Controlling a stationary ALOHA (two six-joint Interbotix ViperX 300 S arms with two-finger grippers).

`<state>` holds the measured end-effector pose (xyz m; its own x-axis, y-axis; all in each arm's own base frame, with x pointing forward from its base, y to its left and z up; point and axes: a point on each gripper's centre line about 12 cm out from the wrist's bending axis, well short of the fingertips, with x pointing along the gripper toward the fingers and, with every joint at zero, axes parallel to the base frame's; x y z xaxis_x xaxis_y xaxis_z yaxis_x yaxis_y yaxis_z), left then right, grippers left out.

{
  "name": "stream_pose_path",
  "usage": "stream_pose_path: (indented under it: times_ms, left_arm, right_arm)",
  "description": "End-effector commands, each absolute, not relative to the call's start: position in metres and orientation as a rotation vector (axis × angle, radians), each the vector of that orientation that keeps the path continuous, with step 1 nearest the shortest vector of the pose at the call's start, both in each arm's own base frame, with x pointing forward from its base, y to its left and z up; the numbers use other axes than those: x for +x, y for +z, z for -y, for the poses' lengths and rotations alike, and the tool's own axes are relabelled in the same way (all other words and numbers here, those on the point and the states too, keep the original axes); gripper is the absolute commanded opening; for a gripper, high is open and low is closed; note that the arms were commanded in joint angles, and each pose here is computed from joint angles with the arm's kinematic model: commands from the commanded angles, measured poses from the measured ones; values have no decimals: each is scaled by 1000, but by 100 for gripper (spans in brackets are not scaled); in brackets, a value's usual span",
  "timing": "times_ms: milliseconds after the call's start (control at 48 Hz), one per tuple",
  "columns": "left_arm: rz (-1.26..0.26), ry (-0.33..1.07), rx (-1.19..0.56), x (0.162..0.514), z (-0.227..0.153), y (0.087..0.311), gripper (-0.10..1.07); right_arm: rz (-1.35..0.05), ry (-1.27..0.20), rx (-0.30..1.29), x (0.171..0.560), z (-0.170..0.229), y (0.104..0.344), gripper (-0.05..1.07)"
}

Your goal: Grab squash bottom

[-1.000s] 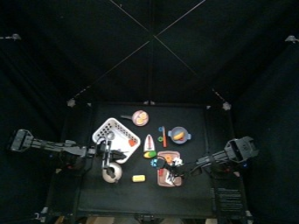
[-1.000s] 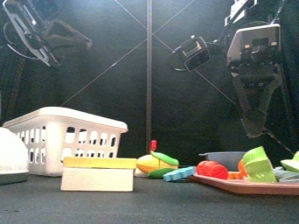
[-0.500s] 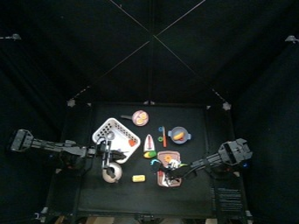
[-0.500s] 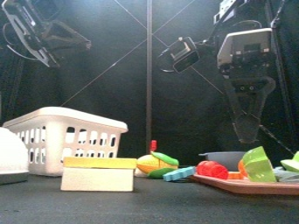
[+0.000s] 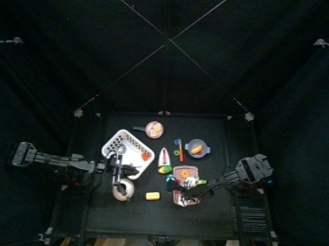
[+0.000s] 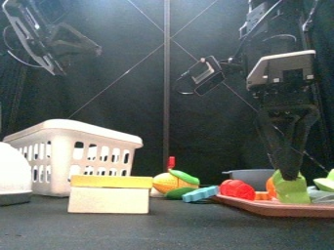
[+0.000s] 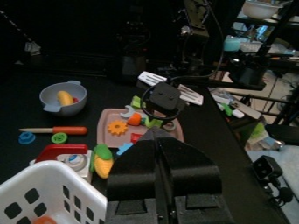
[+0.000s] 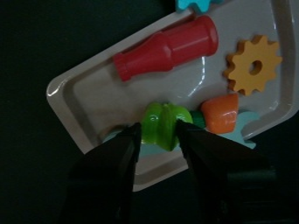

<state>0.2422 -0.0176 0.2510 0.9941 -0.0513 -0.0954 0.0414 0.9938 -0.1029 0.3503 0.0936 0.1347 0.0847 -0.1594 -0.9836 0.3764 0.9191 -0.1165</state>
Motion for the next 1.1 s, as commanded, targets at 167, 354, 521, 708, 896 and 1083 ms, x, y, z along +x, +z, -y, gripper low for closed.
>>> stream_pose_path:
  times_ms: [167,354,521,708,896,1083]
  left_arm:
    - [-89,-46,-103,243,18,254,31]
    - [-87,-46,-103,243,18,254,31]
    - [-87,-46,-103,243,18,254,31]
    - [-87,-46,-103,243,18,254,31]
    - [-89,-46,-103,243,18,254,31]
    - [-87,-46,-103,243,18,254,31]
  right_arm:
    - [-1408,-391,195,356,-97,143,76]
    - [-1425,-389,182,354,-98,138,76]
    - [-1439,-399,169,353,-97,136,76]
    - [-1454,-410,156,351,-96,134,75]
    - [-1446,-412,141,352,-94,134,72]
    - [-1463,-418,136,351,-93,129,65]
